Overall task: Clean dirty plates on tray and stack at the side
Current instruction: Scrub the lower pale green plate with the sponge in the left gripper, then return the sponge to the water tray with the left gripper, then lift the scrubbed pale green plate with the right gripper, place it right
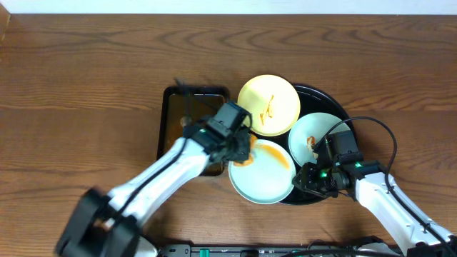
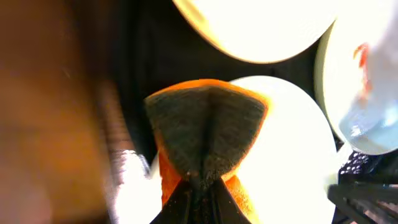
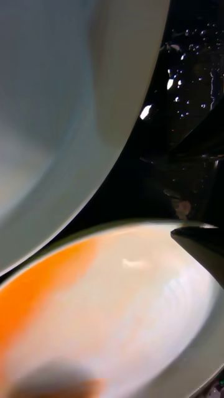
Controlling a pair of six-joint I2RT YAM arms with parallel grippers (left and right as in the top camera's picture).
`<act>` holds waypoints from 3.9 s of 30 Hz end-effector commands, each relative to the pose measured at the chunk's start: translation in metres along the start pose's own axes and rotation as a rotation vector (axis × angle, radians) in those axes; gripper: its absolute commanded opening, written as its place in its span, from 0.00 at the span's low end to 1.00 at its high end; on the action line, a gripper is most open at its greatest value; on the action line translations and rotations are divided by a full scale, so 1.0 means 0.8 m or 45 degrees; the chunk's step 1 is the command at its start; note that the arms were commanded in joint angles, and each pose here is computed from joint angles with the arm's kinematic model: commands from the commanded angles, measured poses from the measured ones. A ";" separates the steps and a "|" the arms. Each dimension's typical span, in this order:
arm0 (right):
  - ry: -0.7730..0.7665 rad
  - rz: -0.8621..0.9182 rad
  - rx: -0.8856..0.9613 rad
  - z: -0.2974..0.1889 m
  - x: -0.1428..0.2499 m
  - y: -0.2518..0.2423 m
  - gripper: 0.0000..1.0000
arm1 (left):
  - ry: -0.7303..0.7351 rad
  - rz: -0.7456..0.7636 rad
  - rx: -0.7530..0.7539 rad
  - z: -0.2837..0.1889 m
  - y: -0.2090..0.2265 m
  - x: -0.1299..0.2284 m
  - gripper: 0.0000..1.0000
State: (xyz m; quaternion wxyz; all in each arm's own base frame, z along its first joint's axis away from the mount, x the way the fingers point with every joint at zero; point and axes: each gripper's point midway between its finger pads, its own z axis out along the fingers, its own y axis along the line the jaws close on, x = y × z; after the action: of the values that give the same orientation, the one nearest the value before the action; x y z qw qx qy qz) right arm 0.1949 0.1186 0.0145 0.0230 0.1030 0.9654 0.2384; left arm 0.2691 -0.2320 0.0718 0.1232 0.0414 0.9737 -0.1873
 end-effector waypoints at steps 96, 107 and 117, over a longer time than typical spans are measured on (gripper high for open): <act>-0.985 -1.280 1.320 -0.210 -0.159 0.138 0.01 | -0.221 -0.183 -0.347 -0.072 0.152 -0.058 0.08; -1.090 -1.279 1.373 -0.214 -0.163 0.160 0.01 | -0.221 -0.183 -0.347 -0.072 0.152 -0.058 0.08; -1.120 -0.643 1.092 -0.221 -0.209 0.073 0.01 | -0.219 -0.183 -0.348 -0.071 0.152 -0.058 0.08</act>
State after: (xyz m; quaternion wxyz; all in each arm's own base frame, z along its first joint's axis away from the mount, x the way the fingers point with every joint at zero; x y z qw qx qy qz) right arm 0.3413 0.0759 0.2006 0.4149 -0.1498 0.8417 -0.3113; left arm 0.3171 -0.1030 0.0959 0.1986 -0.0669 0.9749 -0.0757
